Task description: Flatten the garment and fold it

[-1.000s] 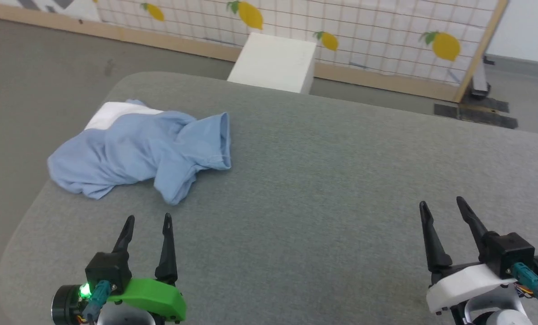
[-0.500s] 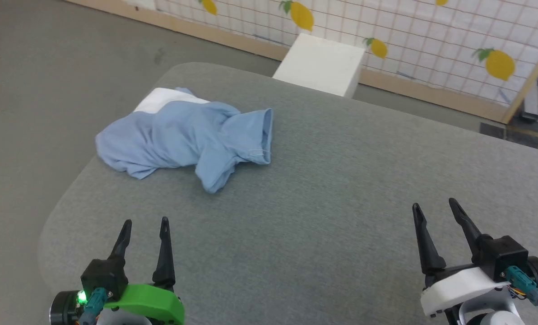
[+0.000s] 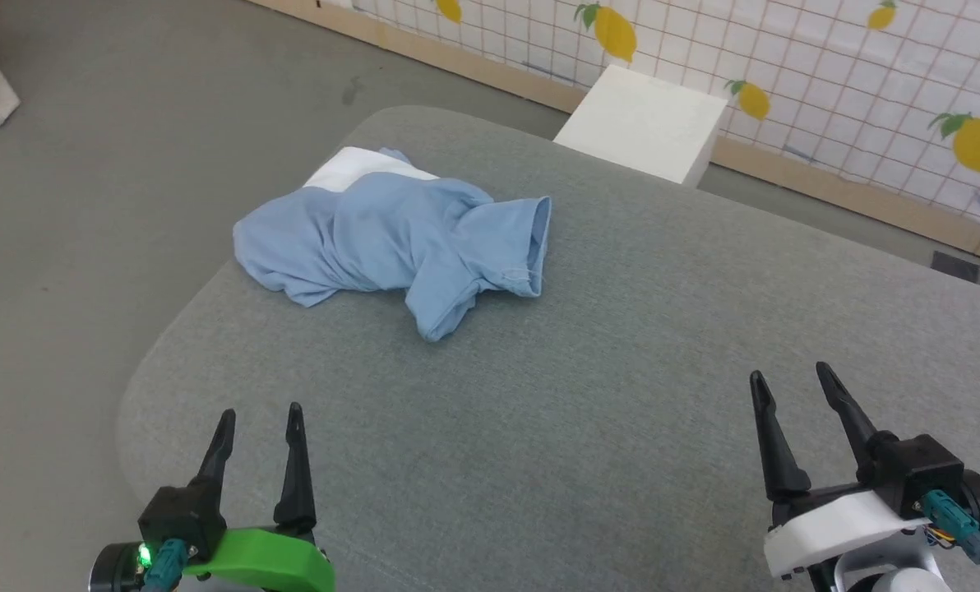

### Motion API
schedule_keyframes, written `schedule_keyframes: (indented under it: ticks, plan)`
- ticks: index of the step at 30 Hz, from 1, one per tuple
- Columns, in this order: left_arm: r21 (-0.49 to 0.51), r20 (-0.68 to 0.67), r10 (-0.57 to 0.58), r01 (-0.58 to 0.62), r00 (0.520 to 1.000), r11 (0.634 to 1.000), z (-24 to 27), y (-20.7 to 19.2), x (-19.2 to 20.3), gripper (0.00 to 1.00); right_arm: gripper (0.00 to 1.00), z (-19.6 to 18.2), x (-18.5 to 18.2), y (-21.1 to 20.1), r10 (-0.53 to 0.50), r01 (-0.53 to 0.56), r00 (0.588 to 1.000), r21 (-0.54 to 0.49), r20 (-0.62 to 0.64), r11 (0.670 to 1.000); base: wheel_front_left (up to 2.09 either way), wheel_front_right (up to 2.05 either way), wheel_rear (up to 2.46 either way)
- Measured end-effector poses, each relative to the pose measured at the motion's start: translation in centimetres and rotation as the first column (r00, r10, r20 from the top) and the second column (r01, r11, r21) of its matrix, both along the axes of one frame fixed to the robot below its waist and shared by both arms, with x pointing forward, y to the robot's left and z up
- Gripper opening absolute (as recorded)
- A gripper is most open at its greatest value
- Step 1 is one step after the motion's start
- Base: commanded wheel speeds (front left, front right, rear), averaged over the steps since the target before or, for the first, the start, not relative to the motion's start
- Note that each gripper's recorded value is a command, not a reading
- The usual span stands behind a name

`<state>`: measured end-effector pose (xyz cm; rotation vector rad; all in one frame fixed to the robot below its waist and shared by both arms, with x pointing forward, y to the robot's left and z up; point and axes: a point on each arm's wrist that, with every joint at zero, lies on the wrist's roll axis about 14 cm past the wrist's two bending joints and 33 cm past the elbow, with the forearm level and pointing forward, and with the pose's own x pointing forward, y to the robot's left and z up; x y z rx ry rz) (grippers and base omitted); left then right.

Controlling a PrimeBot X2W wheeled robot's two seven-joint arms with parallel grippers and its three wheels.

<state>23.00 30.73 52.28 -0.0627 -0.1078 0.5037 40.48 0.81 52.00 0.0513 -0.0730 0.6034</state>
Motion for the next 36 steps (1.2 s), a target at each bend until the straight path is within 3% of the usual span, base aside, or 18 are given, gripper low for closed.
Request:
schedule_keyframes:
  ticks: [36]
  plan:
    - [-0.036, 0.043, 0.177, -0.175, 0.983, 0.984, -0.3, 2.2, -5.5, 1.0, 1.0, -0.6, -0.4, 5.4, 0.148, -0.148, 0.989, 0.029, 0.015, 0.989, 0.0, 0.0, 0.0]
